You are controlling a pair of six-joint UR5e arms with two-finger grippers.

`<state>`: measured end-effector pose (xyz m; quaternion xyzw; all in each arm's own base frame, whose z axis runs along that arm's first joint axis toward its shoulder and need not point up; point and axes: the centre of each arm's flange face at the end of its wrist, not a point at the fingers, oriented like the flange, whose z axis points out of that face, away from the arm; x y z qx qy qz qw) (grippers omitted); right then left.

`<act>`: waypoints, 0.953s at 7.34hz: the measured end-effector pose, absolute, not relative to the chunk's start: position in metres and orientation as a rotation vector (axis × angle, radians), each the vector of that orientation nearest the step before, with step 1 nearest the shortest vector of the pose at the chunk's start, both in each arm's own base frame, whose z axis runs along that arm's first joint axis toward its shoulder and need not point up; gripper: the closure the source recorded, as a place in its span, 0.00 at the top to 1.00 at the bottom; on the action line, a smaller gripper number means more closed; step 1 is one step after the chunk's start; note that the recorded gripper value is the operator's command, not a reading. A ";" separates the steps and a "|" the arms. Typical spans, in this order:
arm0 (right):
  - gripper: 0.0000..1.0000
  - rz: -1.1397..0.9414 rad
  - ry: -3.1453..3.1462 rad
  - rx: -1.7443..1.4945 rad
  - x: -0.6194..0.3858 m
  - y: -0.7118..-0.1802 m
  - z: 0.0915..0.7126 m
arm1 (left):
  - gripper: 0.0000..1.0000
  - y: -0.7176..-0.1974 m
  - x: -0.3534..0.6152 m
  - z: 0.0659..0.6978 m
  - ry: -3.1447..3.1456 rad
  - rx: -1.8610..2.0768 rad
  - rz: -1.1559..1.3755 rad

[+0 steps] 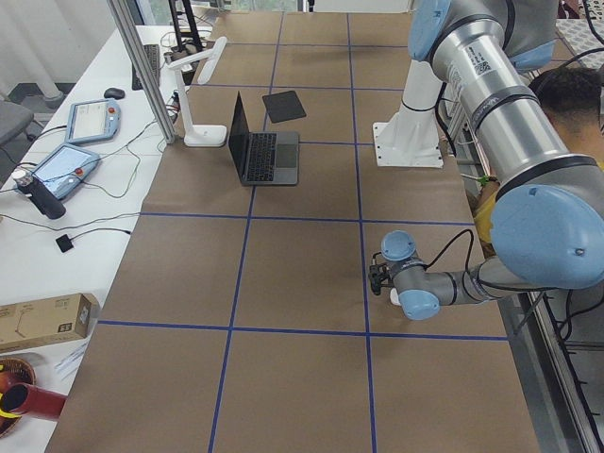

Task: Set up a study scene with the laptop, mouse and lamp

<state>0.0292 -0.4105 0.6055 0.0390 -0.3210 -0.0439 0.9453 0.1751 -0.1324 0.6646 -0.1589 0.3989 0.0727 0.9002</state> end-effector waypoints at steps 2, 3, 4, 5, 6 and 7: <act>1.00 -0.084 -0.657 0.081 0.032 -0.410 0.606 | 0.28 -0.136 0.176 0.623 0.892 -0.330 0.152; 1.00 -0.079 -0.657 0.081 0.034 -0.409 0.607 | 0.27 -0.142 0.180 0.600 0.916 -0.323 0.138; 1.00 -0.076 -0.657 0.081 0.035 -0.409 0.608 | 0.26 -0.153 0.192 0.570 0.922 -0.314 0.114; 1.00 -0.074 -0.659 0.078 0.035 -0.408 0.609 | 0.26 -0.169 0.213 0.534 0.920 -0.303 0.084; 1.00 -0.073 -0.660 0.076 0.035 -0.408 0.610 | 0.25 -0.188 0.239 0.498 0.915 -0.294 0.056; 1.00 -0.072 -0.660 0.073 0.035 -0.408 0.611 | 0.24 -0.208 0.267 0.464 0.912 -0.286 0.036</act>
